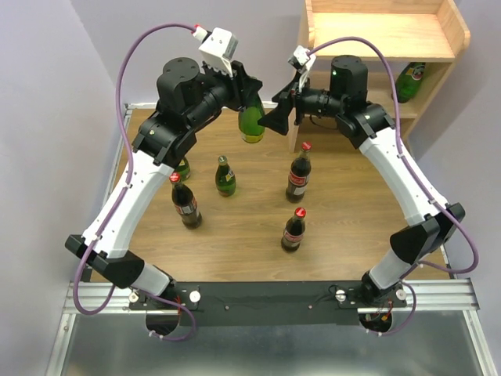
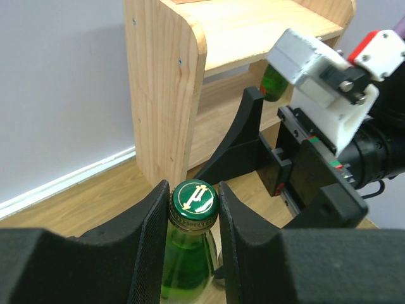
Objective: Place and organize the beverage onto the shelf
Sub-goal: Pick up the drink from the center of the board.
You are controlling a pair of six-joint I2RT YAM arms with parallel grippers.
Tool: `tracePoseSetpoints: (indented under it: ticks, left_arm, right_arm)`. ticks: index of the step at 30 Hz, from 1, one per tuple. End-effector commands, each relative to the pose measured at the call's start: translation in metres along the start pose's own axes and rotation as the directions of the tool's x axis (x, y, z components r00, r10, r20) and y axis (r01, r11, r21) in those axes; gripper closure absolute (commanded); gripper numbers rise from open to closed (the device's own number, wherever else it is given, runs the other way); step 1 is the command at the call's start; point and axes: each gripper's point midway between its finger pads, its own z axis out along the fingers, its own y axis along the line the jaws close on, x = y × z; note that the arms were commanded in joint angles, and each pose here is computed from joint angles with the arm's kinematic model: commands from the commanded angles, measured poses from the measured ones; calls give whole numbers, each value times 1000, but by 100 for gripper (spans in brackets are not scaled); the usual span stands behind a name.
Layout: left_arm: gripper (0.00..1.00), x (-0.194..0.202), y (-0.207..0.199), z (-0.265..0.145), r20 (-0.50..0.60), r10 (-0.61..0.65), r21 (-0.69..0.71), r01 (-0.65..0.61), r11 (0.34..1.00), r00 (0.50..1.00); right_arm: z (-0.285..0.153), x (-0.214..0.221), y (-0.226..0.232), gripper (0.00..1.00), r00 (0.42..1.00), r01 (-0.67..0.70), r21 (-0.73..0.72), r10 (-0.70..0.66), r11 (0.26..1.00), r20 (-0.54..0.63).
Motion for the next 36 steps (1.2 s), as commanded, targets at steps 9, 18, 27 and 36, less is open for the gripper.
tracePoseSetpoints:
  ticks: [9,18,27,36]
  left_arm:
    - [100,-69,-29,-23,233,-16,80,-3,997,972]
    - [100,-74,-28,-25,254,-23,73,4,997,967]
    - [100,-77,-28,-28,265,-27,70,8,998,964]
    - [100,-74,-23,-26,261,-17,45,5,999,965]
  right_arm:
    - [18,-7,11,0,990,-121,10,120,993,79]
    - [37,7,18,0,995,-68,54,63,996,77]
    - [43,13,23,4,996,-13,90,4,996,94]
    - [31,-3,18,7,992,8,147,-27,989,125]
